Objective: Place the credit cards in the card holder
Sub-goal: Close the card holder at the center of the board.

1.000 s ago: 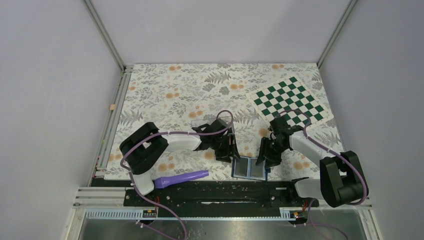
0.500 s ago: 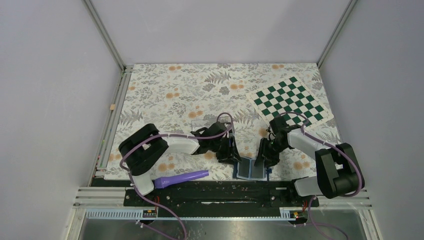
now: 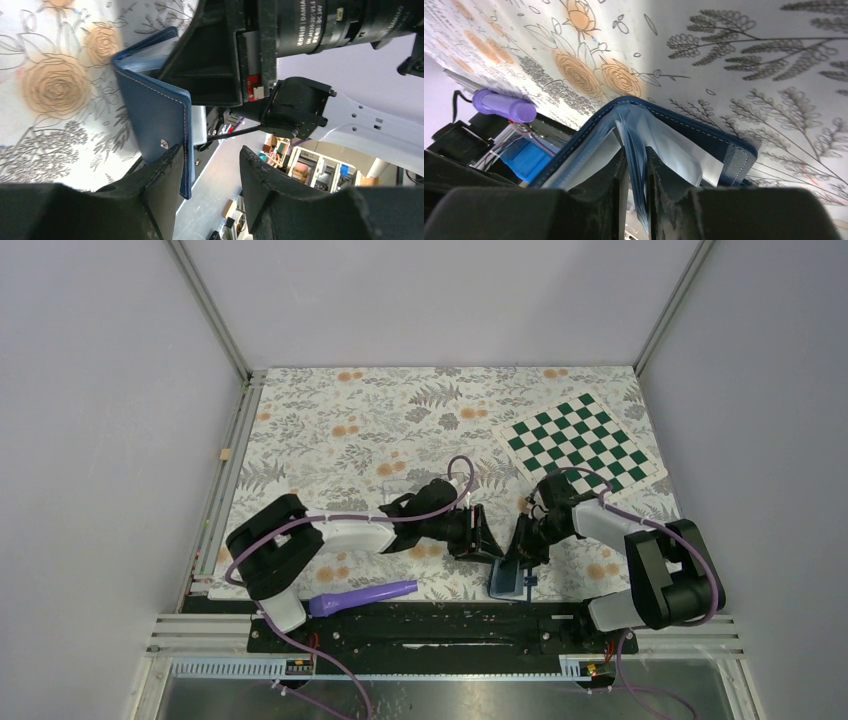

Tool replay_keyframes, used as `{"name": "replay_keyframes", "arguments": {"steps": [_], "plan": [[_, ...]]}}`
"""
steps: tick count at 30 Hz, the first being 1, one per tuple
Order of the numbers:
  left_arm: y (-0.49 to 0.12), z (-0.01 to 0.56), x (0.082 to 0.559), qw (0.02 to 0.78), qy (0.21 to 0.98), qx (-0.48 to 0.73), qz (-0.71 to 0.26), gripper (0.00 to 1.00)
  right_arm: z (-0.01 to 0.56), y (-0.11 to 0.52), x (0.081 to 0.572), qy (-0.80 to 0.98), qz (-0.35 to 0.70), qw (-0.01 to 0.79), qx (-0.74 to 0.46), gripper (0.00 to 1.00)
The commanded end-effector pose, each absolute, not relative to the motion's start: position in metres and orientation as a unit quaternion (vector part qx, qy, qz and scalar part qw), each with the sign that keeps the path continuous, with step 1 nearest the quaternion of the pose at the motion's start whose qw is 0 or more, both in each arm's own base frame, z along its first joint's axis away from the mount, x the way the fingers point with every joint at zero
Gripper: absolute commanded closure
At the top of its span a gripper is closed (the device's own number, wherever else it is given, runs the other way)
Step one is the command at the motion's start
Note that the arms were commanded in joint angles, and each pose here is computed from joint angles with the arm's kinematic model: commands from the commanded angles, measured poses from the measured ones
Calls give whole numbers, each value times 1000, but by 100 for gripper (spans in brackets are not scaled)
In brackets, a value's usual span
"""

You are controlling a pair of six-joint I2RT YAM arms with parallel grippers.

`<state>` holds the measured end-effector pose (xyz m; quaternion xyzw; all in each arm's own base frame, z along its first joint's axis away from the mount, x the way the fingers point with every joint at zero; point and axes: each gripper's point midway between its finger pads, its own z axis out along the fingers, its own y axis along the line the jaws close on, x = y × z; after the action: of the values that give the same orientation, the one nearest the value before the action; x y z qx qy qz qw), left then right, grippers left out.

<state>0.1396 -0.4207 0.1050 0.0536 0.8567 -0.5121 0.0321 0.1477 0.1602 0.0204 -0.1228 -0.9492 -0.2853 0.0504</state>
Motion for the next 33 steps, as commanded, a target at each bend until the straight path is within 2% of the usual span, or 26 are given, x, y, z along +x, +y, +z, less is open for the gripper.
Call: {"name": "replay_keyframes", "arguments": {"steps": [1,10,14,20,24,33], "plan": [[-443,132,134,30,823,78,-562,55,22,173,151,-937,-319,55,-127,78],[-441,126,132,31,824,70,-561,54,21,211,152,-922,-362,66,-118,80],[-431,107,135,37,853,63,-517,54,19,229,156,-918,-376,64,-111,80],[-405,74,134,38,886,32,-461,57,22,229,161,-923,-369,54,-97,66],[-411,84,137,53,858,30,-511,60,26,223,164,-931,-353,40,-90,53],[-452,128,134,24,754,74,-653,66,36,206,175,-938,-336,17,-84,44]]}}
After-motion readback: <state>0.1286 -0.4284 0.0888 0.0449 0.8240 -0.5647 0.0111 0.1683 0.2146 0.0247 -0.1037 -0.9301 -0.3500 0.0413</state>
